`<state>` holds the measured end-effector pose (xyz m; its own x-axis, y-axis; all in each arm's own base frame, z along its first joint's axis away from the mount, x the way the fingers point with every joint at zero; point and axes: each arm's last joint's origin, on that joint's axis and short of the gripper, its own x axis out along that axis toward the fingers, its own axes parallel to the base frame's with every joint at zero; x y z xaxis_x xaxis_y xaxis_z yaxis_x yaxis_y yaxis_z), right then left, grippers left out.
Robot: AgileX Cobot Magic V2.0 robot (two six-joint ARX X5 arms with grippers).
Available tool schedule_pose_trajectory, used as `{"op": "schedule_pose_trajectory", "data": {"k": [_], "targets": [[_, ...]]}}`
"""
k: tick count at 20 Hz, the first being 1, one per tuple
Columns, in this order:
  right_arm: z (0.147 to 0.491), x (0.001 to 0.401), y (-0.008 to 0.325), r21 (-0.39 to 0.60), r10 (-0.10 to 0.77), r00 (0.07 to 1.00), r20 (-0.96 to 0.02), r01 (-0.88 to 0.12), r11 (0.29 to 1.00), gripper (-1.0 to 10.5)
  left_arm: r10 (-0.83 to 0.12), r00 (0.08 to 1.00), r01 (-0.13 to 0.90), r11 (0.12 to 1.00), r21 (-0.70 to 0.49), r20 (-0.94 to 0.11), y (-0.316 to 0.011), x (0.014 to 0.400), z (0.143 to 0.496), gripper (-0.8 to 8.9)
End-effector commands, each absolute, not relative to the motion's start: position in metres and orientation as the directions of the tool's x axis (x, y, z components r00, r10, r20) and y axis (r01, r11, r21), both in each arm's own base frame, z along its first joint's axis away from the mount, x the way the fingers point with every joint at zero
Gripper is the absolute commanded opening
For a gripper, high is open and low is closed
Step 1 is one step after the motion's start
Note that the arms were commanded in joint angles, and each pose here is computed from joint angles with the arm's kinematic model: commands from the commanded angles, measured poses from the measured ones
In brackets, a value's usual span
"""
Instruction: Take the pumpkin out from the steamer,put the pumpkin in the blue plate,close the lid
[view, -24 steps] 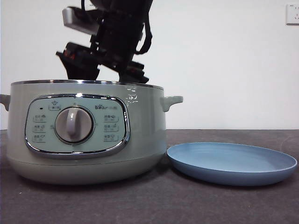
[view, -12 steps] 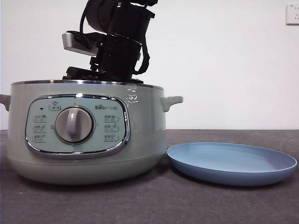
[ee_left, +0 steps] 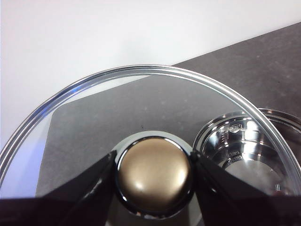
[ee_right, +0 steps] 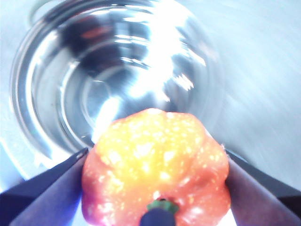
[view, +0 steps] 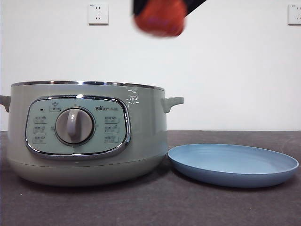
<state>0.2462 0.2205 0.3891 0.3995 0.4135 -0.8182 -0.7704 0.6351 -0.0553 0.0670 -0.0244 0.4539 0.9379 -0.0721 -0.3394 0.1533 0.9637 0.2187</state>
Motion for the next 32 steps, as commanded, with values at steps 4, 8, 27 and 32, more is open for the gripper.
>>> {"op": "schedule_pose_trajectory", "data": {"k": [4, 8, 27, 32], "targets": [[0.418, 0.217, 0.166, -0.096, 0.276, 0.507, -0.817, -0.591, 0.801, -0.1, -0.103, 0.958, 0.156, 0.970, 0.186, -0.266, -0.023, 0.064, 0.463, -0.09], [0.399, 0.194, 0.143, -0.144, 0.203, 0.600, -0.774, -0.479, 0.866, -0.1, -0.135, 0.960, 0.179, 0.969, 0.170, -0.244, -0.024, 0.064, 0.465, -0.09], [0.187, 0.265, 0.145, 0.002, 0.201, 0.418, -0.886, -0.430, 0.903, 0.1, -0.241, 0.902, 0.313, 0.936, 0.160, -0.359, -0.052, 0.106, 0.457, -0.09], [0.171, 0.270, 0.145, -0.006, 0.168, 0.376, -0.911, -0.421, 0.907, 4.6, -0.240, 0.897, 0.317, 0.934, 0.162, -0.372, -0.056, 0.113, 0.456, -0.09]]}}
